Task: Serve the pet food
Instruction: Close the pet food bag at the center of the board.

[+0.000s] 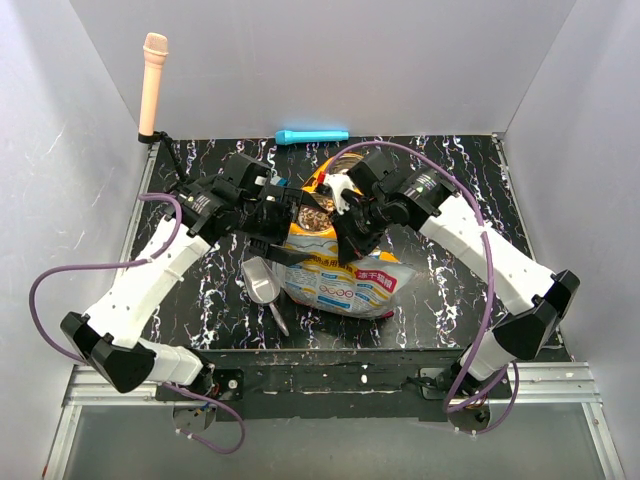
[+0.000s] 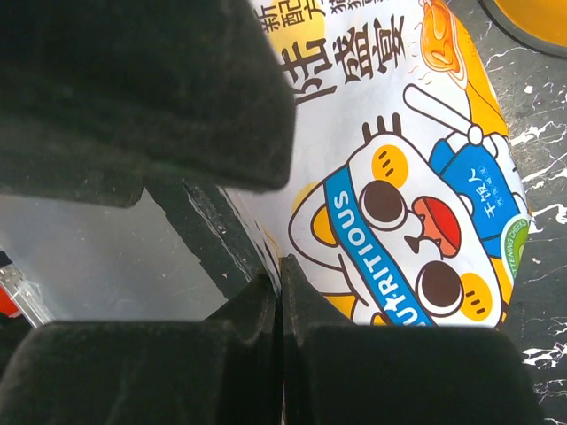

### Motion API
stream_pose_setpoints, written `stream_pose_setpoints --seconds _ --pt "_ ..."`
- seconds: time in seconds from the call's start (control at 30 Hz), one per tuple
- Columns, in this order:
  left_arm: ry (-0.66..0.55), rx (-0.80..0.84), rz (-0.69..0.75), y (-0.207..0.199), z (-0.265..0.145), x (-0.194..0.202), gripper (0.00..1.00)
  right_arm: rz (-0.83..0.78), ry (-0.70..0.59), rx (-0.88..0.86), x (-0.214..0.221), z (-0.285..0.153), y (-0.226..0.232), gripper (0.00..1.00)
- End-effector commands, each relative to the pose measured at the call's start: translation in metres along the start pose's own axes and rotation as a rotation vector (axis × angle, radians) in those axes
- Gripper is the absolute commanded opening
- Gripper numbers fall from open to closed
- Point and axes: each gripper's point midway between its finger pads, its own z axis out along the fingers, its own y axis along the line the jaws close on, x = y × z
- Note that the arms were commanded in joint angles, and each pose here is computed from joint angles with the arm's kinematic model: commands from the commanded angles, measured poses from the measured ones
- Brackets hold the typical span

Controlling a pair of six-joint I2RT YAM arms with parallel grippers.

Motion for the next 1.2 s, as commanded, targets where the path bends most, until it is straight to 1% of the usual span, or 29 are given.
stream_pose_setpoints --seconds 0.0,0.07,0.13,0.27,0.33,0.37,0.4,0.53,0.57,0.63,0.67,0.7,0.83,0.87,0.9,0.93,1.1,1.13,1.17 --pt "-0.008 0.011 -0.101 -0.001 0.001 0.005 0.87 -0.026 -0.237 -0.145 -0.05 -0.045 0.043 0.01" --pt "-0.008 -0.005 -0.137 0.006 0.011 0.002 0.84 -0.045 -0.309 -0.123 -0.062 -0.051 0.042 0.01" --pt "-0.017 0.045 -0.162 0.001 0.019 -0.004 0.78 -0.076 -0.348 -0.1 -0.064 -0.054 0.039 0.01" --pt "-0.047 0.06 -0.18 0.002 0.026 -0.013 0.76 -0.133 -0.484 -0.083 -0.074 -0.072 0.041 0.01" --pt "-0.053 0.046 -0.167 0.005 0.032 -0.016 0.73 -0.151 -0.484 -0.055 -0.075 -0.073 0.037 0.01" --pt "-0.059 0.036 -0.16 0.006 0.036 -0.017 0.7 -0.165 -0.476 -0.047 -0.075 -0.073 0.036 0.01" --pt "-0.056 0.029 -0.152 0.006 0.041 -0.017 0.66 -0.172 -0.464 -0.039 -0.074 -0.071 0.035 0.01" --pt "-0.06 0.051 -0.133 0.001 0.05 -0.02 0.35 -0.201 -0.422 -0.018 -0.065 -0.07 0.03 0.01" --pt "-0.065 0.067 -0.136 -0.002 0.05 -0.021 0.28 -0.199 -0.402 -0.009 -0.06 -0.068 0.028 0.01" --pt "-0.073 0.09 -0.143 -0.003 0.046 -0.023 0.12 -0.204 -0.358 -0.003 -0.049 -0.064 0.024 0.01" --pt "-0.076 0.095 -0.148 -0.004 0.044 -0.023 0.05 -0.203 -0.35 0.009 -0.043 -0.064 0.022 0.01" --pt "-0.079 0.094 -0.154 -0.002 0.043 -0.024 0.0 -0.197 -0.334 0.016 -0.036 -0.061 0.019 0.01" --pt "-0.074 0.076 -0.207 0.003 0.037 -0.023 0.0 -0.16 -0.261 0.068 -0.006 -0.052 0.004 0.03" --pt "-0.076 0.076 -0.212 0.003 0.035 -0.022 0.0 -0.157 -0.254 0.075 -0.001 -0.051 0.002 0.1" --pt "-0.076 0.079 -0.212 0.001 0.033 -0.022 0.0 -0.178 -0.239 0.082 0.004 -0.05 -0.001 0.23" --pt "-0.075 0.083 -0.215 -0.001 0.031 -0.021 0.0 -0.177 -0.237 0.086 0.007 -0.049 -0.002 0.25" --pt "-0.069 0.085 -0.218 -0.006 0.028 -0.02 0.0 -0.174 -0.211 0.1 0.013 -0.048 -0.006 0.28" --pt "-0.065 0.088 -0.215 -0.007 0.028 -0.019 0.0 -0.178 -0.212 0.098 0.012 -0.048 -0.005 0.25" --pt "-0.063 0.082 -0.215 -0.007 0.029 -0.019 0.0 -0.179 -0.21 0.094 0.011 -0.047 -0.004 0.19"
